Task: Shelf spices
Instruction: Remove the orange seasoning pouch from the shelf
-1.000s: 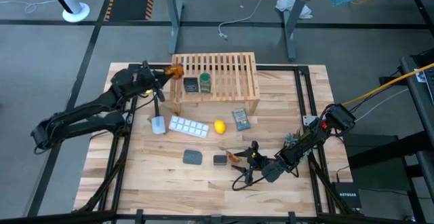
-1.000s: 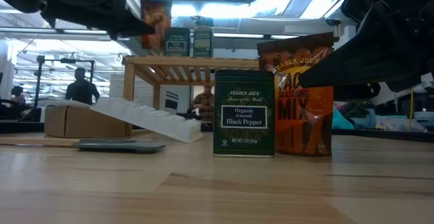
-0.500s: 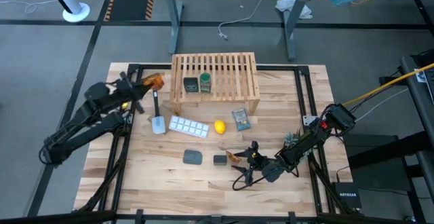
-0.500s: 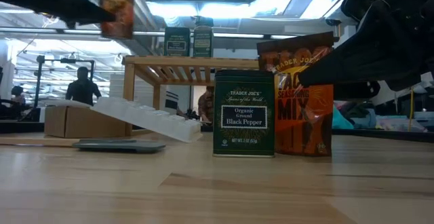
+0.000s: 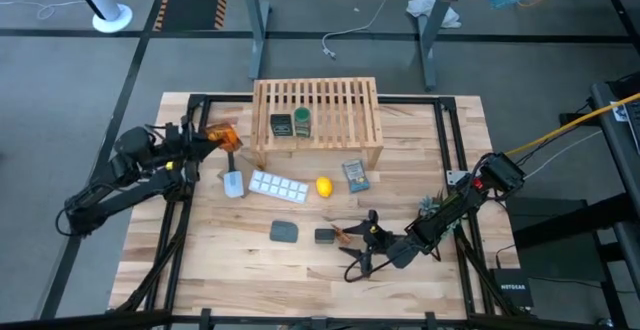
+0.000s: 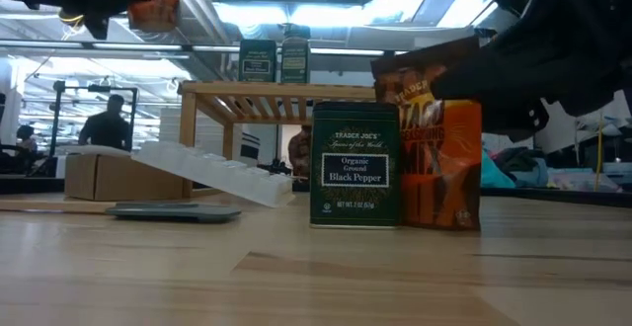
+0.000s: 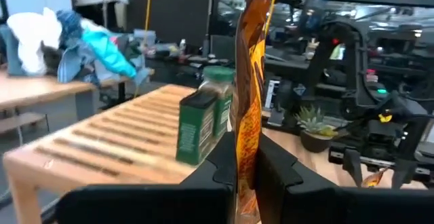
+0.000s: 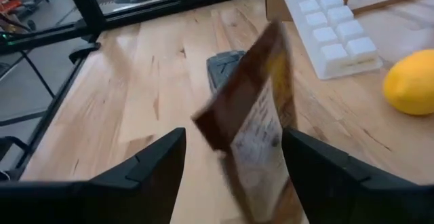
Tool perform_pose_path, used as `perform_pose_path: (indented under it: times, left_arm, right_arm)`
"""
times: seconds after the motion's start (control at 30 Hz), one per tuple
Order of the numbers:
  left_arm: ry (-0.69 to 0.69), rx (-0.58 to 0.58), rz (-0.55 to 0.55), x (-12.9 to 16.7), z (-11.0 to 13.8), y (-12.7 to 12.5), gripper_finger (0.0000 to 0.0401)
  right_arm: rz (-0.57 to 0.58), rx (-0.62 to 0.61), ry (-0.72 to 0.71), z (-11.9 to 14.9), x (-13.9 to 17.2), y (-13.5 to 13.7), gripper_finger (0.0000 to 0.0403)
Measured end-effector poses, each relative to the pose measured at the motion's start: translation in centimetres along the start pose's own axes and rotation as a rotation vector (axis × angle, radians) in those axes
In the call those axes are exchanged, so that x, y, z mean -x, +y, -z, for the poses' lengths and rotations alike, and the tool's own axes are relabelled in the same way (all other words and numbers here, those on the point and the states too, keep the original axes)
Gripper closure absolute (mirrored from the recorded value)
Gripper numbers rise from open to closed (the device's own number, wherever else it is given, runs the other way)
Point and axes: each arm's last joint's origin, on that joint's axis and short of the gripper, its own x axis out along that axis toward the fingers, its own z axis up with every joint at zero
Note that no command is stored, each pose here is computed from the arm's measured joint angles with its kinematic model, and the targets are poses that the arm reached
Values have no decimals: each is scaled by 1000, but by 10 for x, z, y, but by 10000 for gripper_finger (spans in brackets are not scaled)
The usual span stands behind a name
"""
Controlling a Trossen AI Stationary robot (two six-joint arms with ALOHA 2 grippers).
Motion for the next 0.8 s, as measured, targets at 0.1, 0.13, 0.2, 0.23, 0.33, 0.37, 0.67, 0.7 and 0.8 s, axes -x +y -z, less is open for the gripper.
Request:
perform_pose_path:
  times: [0.1,0.13,0.2,0.23,0.33,0.37,0.67,0.7,0.8]
  left_arm:
    - [-41,-10,24,-1,-4,-1,387]
    - [-58,-12,28,-1,-6,-2,387]
    - [-87,-18,42,-1,-9,-3,387]
    - [-103,-25,47,-1,-11,-3,387]
    - [-106,-45,54,-1,-11,-3,387]
    - [-105,-45,55,-3,-12,-3,387]
    - [-71,-99,27,-25,-27,-1,387]
    - [-73,-103,27,-28,-30,-1,387]
    - [-57,-116,27,-41,-38,0,388]
  right_arm:
    - [-6,15,-11,-4,-1,3,152]
    - [-7,22,-13,-4,-1,4,152]
    - [-9,34,-19,-6,-2,6,152]
    - [-10,36,-20,-7,-2,6,152]
    - [-9,54,-19,-7,-2,6,152]
    - [-8,55,-18,-6,-2,6,152]
    - [103,86,-42,-5,-2,2,152]
    - [120,91,-45,-5,-2,1,152]
    - [156,102,-52,-4,-2,-1,152]
